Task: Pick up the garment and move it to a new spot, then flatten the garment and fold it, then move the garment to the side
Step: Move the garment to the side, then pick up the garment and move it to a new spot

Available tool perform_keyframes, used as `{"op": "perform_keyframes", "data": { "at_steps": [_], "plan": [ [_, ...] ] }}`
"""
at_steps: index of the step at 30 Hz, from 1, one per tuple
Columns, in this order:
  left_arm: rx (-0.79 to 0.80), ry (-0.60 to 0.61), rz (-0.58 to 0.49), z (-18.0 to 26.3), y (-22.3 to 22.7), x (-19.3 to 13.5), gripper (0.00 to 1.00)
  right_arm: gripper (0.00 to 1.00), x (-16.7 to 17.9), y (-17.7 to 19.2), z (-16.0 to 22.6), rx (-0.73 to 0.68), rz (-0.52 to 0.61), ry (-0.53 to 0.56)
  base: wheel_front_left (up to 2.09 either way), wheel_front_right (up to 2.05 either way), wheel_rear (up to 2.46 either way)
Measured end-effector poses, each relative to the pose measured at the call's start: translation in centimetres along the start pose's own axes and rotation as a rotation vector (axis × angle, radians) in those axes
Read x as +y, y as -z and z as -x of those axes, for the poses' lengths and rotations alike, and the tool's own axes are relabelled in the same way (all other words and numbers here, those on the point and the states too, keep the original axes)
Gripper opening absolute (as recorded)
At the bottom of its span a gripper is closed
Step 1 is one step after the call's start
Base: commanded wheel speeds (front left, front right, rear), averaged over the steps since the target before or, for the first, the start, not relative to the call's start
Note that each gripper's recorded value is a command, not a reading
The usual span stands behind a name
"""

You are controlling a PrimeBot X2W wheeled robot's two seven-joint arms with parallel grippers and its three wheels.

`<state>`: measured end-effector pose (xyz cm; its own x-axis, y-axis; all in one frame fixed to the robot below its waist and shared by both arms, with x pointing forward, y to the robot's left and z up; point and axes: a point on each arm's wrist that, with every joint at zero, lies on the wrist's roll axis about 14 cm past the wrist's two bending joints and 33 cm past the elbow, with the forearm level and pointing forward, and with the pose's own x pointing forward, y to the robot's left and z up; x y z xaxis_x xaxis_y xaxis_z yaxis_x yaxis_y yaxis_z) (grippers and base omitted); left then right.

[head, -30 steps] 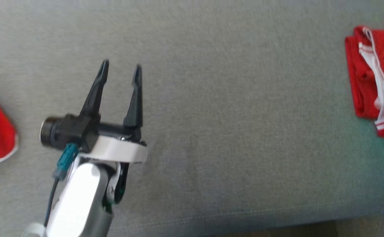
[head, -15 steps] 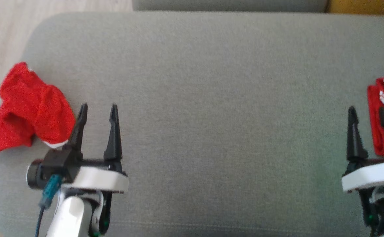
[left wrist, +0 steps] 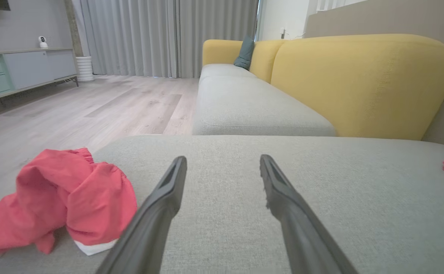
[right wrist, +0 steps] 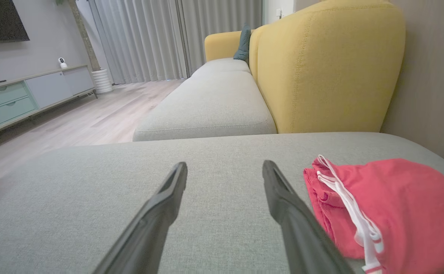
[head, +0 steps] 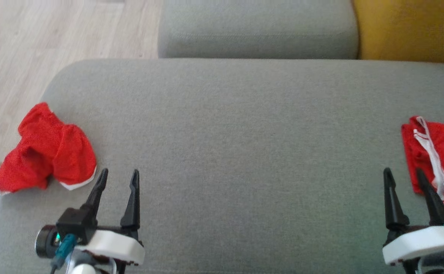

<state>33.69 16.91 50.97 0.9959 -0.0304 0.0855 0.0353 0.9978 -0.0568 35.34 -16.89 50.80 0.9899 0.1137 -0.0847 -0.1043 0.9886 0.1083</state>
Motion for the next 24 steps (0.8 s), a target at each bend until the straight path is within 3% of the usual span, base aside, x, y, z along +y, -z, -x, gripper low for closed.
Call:
{"op": "perform_keyframes", "data": {
  "at_steps": [24],
  "plan": [
    [0.033,0.039,-0.025,0.5,1.1,-0.7,1.00,1.00,-1.0,0.0,2.1,-0.008,-0.014,0.040,0.00,0.00,0.00]
  ]
}}
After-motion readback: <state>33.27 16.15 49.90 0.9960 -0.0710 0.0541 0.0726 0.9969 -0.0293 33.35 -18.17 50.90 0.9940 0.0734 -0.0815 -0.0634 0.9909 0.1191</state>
